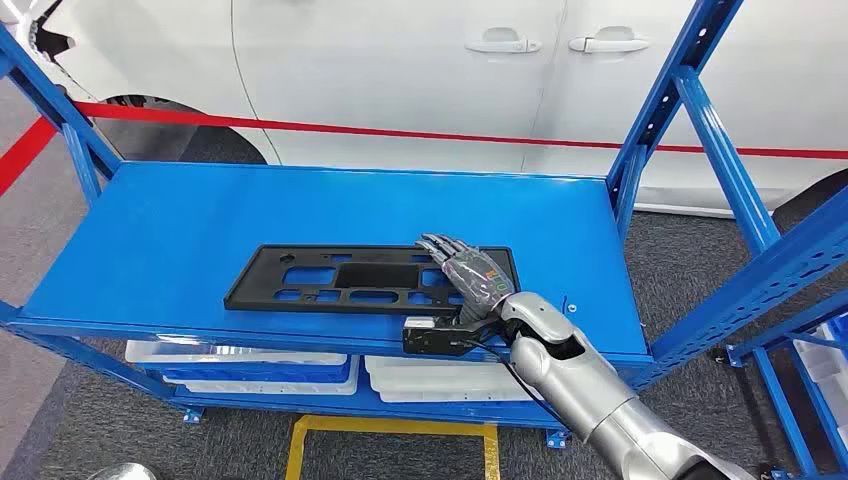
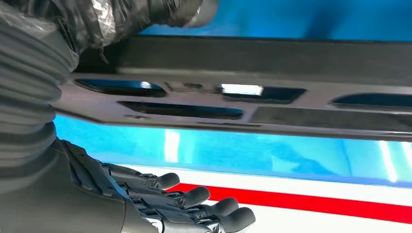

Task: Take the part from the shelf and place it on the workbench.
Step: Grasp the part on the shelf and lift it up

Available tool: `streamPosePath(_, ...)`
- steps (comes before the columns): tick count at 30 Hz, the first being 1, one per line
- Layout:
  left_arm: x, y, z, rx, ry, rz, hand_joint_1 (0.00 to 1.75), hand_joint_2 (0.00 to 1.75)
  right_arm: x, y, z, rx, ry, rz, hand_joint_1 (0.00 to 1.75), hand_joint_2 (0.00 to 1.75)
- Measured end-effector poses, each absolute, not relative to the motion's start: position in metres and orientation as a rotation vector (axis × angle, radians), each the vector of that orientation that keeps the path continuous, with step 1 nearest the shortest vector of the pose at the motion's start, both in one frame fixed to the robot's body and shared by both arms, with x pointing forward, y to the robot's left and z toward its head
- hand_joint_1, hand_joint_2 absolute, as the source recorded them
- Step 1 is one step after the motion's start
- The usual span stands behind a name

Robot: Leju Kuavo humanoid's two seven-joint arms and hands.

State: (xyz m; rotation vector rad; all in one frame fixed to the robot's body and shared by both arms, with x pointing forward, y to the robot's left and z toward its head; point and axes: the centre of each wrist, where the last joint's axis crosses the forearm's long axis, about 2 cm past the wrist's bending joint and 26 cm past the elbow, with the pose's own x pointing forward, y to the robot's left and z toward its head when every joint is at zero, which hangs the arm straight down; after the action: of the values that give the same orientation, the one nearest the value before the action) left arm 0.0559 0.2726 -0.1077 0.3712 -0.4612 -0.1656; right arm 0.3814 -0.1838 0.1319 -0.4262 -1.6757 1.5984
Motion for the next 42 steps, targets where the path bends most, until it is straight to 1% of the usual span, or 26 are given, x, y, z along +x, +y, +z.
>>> streamPosePath(1,0.056,0.273,-0.108,0.371,-0.461,-0.165,0.0,0.0,0.381,-0.184,0.132,-0.429,-1.673,1.599,0.56,1.75)
streamPosePath(2,0.055,0.273,-0.108,0.371,-0.461,-0.165,0.0,0.0,0.381,-0.185,0.131,-0.431,-1.671,1.599,0.75,1.75)
streamPosePath(4,0.055,0.273,-0.108,0.37,-0.461,-0.163,0.0,0.0,0.382,-0.186,0.132,-0.442,-1.666,1.597,1.42,1.75)
streamPosePath(6,0.056,0.273,-0.108,0.37,-0.464,-0.162,0.0,0.0,0.383,-0.188,0.132,-0.453,-1.666,1.594,1.62,1.75)
streamPosePath(12,0.056,0.27,-0.108,0.365,-0.469,-0.162,0.0,0.0,0.384,-0.192,0.133,-0.481,-1.656,1.591,1.68,1.75)
streamPosePath(29,0.058,0.265,-0.107,0.358,-0.473,-0.157,0.0,0.0,0.391,-0.197,0.144,-0.538,-1.673,1.598,1.75,1.75)
streamPosePath(38,0.056,0.266,-0.107,0.359,-0.474,-0.156,0.0,0.0,0.39,-0.197,0.143,-0.59,-1.68,1.615,1.75,1.75)
streamPosePath(42,0.056,0.265,-0.107,0.358,-0.474,-0.156,0.0,0.0,0.389,-0.196,0.145,-0.683,-1.704,1.636,1.75,1.75)
